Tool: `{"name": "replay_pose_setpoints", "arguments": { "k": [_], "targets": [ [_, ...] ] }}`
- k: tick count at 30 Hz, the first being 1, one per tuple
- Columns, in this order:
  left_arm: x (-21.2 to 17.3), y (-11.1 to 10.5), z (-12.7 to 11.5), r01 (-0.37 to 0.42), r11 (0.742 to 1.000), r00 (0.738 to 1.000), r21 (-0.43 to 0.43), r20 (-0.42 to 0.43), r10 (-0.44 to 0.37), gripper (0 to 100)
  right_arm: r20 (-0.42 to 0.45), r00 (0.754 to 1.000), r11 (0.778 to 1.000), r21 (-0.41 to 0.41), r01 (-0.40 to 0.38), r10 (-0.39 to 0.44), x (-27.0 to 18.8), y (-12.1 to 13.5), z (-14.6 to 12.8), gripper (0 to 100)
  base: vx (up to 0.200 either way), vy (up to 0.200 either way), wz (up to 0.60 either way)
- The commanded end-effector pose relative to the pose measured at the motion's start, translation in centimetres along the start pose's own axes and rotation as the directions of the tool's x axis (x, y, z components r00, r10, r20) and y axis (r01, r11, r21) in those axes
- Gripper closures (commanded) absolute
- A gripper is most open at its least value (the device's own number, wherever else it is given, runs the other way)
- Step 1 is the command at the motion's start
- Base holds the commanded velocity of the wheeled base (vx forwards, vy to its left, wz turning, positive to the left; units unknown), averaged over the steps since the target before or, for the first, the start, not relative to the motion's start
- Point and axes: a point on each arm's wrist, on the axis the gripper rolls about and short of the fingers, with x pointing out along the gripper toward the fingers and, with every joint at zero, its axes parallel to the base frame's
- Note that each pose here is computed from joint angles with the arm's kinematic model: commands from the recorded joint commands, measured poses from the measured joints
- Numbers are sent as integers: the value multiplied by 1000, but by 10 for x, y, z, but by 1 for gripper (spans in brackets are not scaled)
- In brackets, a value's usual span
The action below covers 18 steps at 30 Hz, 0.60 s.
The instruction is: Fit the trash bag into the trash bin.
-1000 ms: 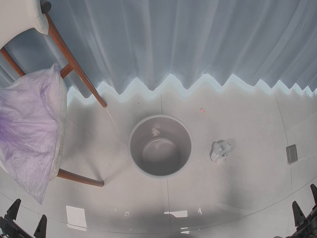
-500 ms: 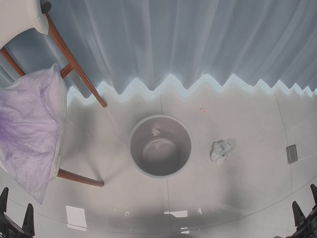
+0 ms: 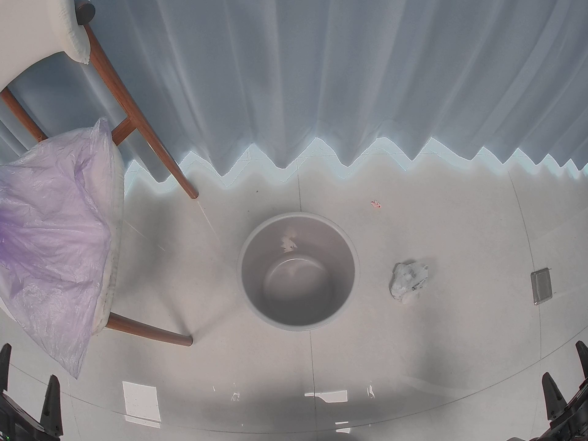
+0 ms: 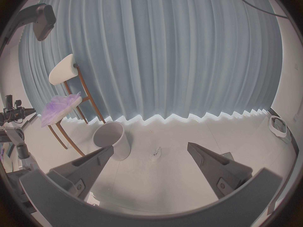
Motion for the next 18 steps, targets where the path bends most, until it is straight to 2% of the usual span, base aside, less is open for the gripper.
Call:
{"name": "replay_pose_setpoints", "arguments": {
  "k": [1,5,6,9,18],
  "targets": [
    [-1,0,2,14,1000,997,-4,72,-13,0,-2,1000,1000,0,-1,1,0,0,-5,0,0,0,0],
    [-1,-2,5,79,997,992,-8,102,-78,0,-2,1000,1000,0,-1,1,0,0,-5,0,0,0,0],
    [-2,-3,5,127,992,986,3,106,-127,0,-2,1000,1000,0,-1,1,0,0,-5,0,0,0,0],
    [-2,-4,6,181,983,977,19,115,-182,0,-2,1000,1000,0,-1,1,0,0,-5,0,0,0,0],
    [-8,-2,28,179,984,976,17,121,-180,0,-2,1000,1000,0,-1,1,0,0,-5,0,0,0,0]
  ]
}}
